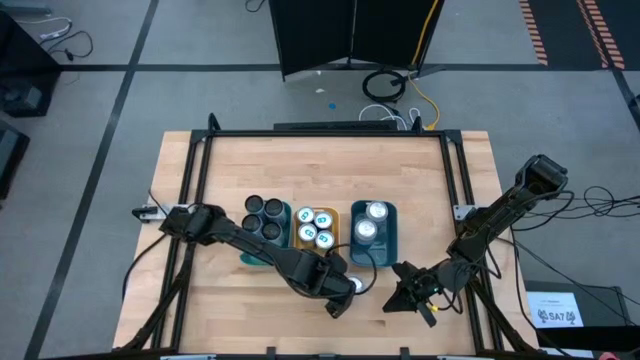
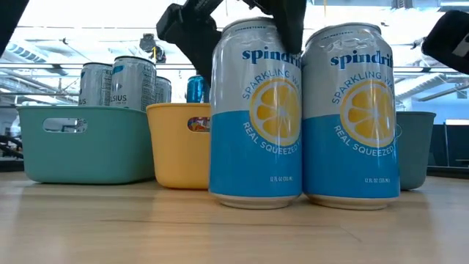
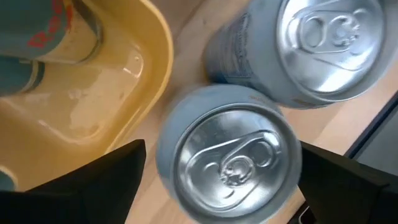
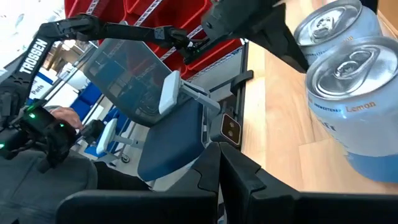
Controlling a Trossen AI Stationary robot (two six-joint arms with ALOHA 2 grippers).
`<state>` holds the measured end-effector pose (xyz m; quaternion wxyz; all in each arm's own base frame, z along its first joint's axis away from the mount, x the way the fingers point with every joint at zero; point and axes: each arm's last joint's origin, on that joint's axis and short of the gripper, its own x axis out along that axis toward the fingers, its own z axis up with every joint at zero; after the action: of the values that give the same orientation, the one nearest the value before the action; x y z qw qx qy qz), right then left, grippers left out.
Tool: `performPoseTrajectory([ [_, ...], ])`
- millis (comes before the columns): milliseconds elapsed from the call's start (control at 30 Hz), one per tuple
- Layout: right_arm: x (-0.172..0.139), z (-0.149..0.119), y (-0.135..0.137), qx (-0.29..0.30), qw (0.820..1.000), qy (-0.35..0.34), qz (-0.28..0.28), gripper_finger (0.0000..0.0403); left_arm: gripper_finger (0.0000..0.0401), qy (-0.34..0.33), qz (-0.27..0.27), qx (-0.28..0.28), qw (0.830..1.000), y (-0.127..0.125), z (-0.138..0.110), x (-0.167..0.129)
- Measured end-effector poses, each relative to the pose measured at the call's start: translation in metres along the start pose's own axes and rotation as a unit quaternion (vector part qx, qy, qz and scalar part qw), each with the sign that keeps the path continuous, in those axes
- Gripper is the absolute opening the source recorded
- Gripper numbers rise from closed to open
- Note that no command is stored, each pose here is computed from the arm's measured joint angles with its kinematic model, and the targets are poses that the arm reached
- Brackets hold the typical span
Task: Sort soda cans
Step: Put the right silver can into the dark green bin
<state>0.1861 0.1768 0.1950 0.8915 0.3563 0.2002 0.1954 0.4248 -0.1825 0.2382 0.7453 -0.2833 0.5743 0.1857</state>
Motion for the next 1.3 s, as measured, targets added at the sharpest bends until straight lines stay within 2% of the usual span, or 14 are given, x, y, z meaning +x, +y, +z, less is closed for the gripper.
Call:
performPoseTrajectory([
  [133, 0.000, 0.001, 0.001, 0.009, 1.000, -0.004, 0.003, 0.0000, 0.0391, 0.001, -0.002, 0.015, 1.000, 0.002, -0.001, -0.010],
  [367, 0.000, 0.002, 0.002, 0.017, 1.000, -0.013, 0.009, 0.0000, 0.0391, -0.021, -0.040, 0.064, 0.997, 0.005, -0.004, -0.053],
  [467, 0.000, 0.003, 0.003, 0.019, 1.000, -0.016, 0.012, 0.0000, 0.0391, -0.024, -0.067, 0.130, 0.989, 0.010, -0.005, -0.077],
  [533, 0.000, 0.003, 0.003, 0.019, 1.000, -0.017, 0.013, 0.0000, 0.0391, -0.023, -0.073, 0.201, 0.977, 0.016, -0.008, -0.092],
  [600, 0.000, 0.003, 0.003, 0.019, 1.000, -0.018, 0.013, 0.0000, 0.0391, -0.035, -0.061, 0.251, 0.965, 0.022, -0.010, -0.105],
  [700, 0.000, 0.003, 0.003, 0.019, 1.000, -0.018, 0.014, 0.0000, 0.0391, -0.068, -0.015, 0.236, 0.969, 0.036, -0.012, -0.124],
  [733, 0.000, 0.003, 0.003, 0.019, 1.000, -0.018, 0.015, 0.0000, 0.0391, -0.072, -0.001, 0.249, 0.966, 0.041, -0.013, -0.131],
  [800, 0.000, 0.003, 0.003, 0.019, 1.000, -0.019, 0.014, 0.0000, 0.0391, -0.079, 0.023, 0.282, 0.956, 0.050, -0.014, -0.141],
  [933, 0.000, 0.003, 0.003, 0.019, 1.000, -0.019, 0.014, 0.0000, 0.0391, -0.164, 0.069, 0.318, 0.931, 0.060, -0.017, -0.162],
  [1000, 0.000, 0.003, 0.003, 0.020, 1.000, -0.018, 0.014, 0.0000, 0.0391, -0.193, 0.077, 0.337, 0.918, 0.066, -0.021, -0.167],
  [1133, 0.000, 0.004, 0.003, 0.028, 0.999, -0.019, 0.014, 0.0000, 0.0391, -0.216, 0.080, 0.331, 0.915, 0.091, -0.035, -0.160],
  [1233, 0.000, 0.004, 0.003, 0.029, 0.999, -0.019, 0.014, 0.0000, 0.0391, -0.260, 0.044, 0.330, 0.906, 0.116, -0.046, -0.146],
  [1300, 0.000, 0.004, 0.003, 0.029, 0.999, -0.019, 0.013, 0.0000, 0.0391, -0.285, -0.006, 0.344, 0.894, 0.133, -0.053, -0.138],
])
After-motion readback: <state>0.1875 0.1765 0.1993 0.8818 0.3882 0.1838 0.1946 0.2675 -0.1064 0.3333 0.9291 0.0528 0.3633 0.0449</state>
